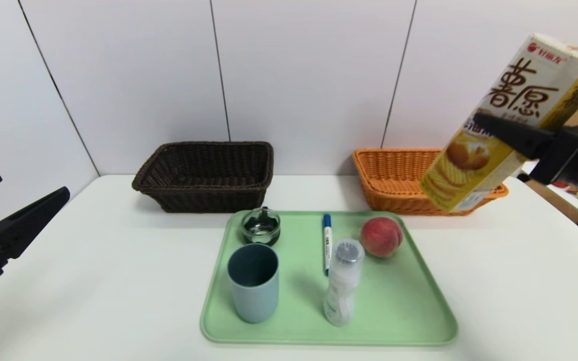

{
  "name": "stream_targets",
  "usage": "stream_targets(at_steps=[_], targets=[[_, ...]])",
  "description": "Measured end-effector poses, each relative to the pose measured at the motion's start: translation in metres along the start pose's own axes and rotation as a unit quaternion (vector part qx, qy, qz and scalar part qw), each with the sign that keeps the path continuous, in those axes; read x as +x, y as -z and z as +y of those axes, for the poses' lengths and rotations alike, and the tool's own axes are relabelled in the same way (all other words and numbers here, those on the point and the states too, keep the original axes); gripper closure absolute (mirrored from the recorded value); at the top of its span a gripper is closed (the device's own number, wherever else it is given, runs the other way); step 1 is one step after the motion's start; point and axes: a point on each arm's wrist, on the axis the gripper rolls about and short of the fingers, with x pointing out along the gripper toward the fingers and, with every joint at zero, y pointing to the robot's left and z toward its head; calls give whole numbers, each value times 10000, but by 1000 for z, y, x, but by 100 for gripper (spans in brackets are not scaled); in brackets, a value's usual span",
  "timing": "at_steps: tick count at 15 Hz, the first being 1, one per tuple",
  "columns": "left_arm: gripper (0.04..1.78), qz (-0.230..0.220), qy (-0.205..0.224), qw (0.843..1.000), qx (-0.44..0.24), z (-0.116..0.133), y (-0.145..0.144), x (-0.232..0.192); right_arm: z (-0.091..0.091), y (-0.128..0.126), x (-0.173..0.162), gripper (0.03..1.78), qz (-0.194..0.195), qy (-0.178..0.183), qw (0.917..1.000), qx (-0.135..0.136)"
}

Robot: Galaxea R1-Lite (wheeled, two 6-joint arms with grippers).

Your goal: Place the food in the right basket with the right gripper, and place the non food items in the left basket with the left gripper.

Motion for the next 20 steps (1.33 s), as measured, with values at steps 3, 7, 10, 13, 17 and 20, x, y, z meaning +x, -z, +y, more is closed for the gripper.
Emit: stream_targets(at_steps=[3, 7, 10, 13, 17, 20], targets=[[13, 16, 9, 10000, -20, 0, 0, 2, -43, -19, 30, 95, 101, 606, 9978, -250], [13, 94, 3, 9999, -57, 1, 2, 5, -99, -6, 83, 95, 366, 1027, 9928, -488], [13, 137, -9, 9999, -78, 1, 3, 7, -142, 30, 120, 95, 714, 1276, 9878, -529], [13, 146, -9, 9999, -80, 2, 3, 7, -177, 69, 146, 95, 919, 1579, 9818, -526], [13, 151, 1, 9999, -77, 2, 3, 8, -194, 102, 159, 95, 1010, 1737, 9782, -520], [13, 166, 1, 9998, -80, 2, 4, 8, -195, 112, 162, 71, 1133, 1732, 9773, -449]])
